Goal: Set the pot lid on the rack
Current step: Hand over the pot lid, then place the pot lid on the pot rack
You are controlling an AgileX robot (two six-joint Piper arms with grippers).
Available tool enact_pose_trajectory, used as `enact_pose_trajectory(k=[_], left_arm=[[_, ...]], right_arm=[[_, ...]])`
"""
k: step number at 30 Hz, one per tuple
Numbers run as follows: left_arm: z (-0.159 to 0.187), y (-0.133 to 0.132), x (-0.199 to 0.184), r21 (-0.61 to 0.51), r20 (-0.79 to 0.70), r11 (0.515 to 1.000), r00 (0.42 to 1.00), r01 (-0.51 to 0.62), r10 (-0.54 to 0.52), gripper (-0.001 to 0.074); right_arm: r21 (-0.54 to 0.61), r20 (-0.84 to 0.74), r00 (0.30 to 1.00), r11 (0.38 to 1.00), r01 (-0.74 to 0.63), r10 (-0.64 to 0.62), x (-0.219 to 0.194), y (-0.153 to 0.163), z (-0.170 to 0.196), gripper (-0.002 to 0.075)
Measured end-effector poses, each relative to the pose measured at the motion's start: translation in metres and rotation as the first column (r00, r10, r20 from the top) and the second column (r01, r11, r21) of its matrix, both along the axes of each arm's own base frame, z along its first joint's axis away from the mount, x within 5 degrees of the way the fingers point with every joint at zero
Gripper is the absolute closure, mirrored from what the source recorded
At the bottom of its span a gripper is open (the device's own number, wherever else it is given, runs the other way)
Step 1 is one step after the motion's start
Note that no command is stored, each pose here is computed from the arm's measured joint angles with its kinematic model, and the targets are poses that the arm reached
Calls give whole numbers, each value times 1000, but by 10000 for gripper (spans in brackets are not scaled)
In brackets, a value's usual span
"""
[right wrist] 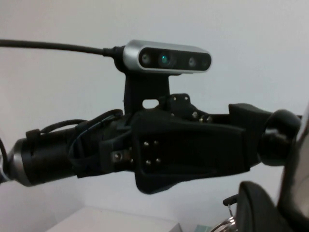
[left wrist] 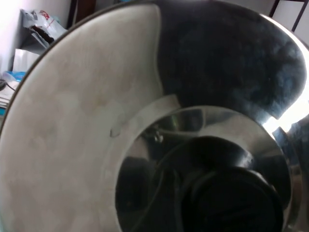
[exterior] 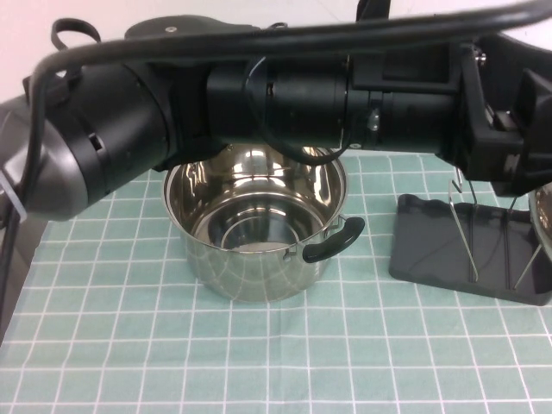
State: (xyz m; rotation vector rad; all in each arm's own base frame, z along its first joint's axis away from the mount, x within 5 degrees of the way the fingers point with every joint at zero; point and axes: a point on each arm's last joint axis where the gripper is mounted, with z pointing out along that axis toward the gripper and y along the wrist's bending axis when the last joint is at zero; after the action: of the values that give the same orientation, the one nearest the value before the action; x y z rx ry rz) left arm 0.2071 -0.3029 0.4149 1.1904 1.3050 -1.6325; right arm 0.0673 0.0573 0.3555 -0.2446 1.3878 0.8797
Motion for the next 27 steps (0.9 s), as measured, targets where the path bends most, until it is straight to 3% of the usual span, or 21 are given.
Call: enact_pose_trajectory(k=[9, 16, 19, 23, 24, 27], left_arm=[[-6, 23, 23, 90, -120, 996, 992, -18, 29, 85], [-25, 50, 40, 303, -125, 953, 991, -5, 45, 114], [-32, 65, 51, 382, -166, 923, 980, -36, 107, 239], [-35, 86, 65, 452, -182, 886, 962, -103, 205, 574], [-35, 90, 67, 461, -176, 880, 960, -117, 220, 629], [-29, 99, 64, 482, -140, 864, 960, -148, 242, 703]], right_arm=[[-8, 2, 999, 999, 39, -39, 3, -2, 0, 645], [-46, 12, 996, 995, 90, -89, 10, -5, -2, 645], [-94, -15, 993, 989, 114, -116, 25, -6, -7, 645], [-176, -80, 988, 977, 120, -136, 60, -6, -12, 645], [-199, -90, 986, 973, 119, -139, 71, -6, -12, 645], [-247, -131, 982, 964, 102, -138, 106, -5, -10, 645]])
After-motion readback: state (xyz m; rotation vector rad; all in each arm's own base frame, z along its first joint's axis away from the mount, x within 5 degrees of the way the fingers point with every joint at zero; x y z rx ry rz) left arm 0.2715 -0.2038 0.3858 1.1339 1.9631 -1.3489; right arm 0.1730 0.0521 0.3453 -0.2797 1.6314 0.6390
